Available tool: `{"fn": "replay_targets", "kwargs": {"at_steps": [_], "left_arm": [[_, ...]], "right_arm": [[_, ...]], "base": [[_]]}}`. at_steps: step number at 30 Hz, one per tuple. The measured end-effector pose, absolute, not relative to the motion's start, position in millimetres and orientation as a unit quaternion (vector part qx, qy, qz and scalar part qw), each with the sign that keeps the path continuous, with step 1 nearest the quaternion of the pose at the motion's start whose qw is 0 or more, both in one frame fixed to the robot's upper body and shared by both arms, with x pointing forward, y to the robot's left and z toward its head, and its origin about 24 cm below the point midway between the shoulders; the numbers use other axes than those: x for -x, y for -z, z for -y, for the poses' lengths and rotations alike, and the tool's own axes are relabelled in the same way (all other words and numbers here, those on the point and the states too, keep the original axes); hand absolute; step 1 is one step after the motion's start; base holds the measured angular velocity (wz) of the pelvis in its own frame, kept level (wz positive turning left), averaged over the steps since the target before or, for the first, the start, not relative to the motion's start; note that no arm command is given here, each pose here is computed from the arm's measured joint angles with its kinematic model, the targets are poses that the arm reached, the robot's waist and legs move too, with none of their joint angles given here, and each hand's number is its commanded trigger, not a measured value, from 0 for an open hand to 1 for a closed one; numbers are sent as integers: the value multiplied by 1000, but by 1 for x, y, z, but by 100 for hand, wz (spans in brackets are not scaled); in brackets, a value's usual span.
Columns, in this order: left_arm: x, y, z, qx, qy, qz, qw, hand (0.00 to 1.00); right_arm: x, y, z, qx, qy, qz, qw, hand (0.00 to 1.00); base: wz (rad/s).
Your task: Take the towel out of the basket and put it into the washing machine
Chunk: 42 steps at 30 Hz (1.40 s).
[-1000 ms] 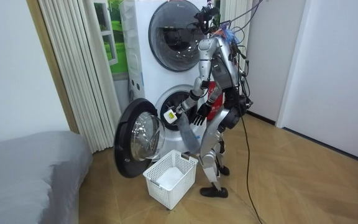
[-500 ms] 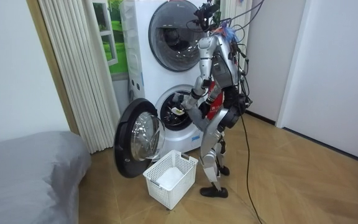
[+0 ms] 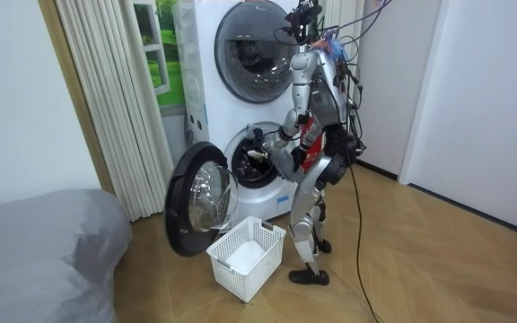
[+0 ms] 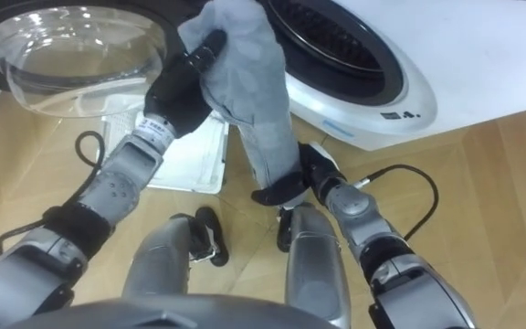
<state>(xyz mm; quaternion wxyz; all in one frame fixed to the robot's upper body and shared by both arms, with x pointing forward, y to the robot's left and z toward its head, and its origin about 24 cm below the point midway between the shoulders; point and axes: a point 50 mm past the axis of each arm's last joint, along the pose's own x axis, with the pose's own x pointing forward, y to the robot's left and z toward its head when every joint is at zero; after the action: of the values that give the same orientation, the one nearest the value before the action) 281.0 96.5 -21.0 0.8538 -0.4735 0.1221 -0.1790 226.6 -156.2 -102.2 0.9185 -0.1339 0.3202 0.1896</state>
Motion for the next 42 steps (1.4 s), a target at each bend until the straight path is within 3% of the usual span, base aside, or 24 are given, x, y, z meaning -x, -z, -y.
{"fn": "replay_targets", "kwargs": {"at_steps": [12,13,14,15,25,33,42], "left_arm": [[-280,22,-91,484,183,-129,846,100],[-280,22,-91,485,183,-129,845,80],[-280,22,-91,485,183,-130,845,34],[-280,22,-91,485,183,-130,845,0],[-271,33,-107,505,140,-134,841,0],[-267,43,-132,398,93,-162,898,0],[-254,58,-149,367,13,-196,909,0]], "right_arm": [[-222,106,156,134,-189,-334,914,100],[-221,106,157,135,-187,-334,914,100],[-221,106,157,135,-187,-335,914,100],[-221,107,157,135,-186,-335,914,100],[-214,112,169,122,-145,-354,916,100],[-210,116,192,116,-69,-376,917,100],[-203,119,217,48,28,-405,912,100]], "base": [[0],[0],[0],[0],[0],[0],[4]]}}
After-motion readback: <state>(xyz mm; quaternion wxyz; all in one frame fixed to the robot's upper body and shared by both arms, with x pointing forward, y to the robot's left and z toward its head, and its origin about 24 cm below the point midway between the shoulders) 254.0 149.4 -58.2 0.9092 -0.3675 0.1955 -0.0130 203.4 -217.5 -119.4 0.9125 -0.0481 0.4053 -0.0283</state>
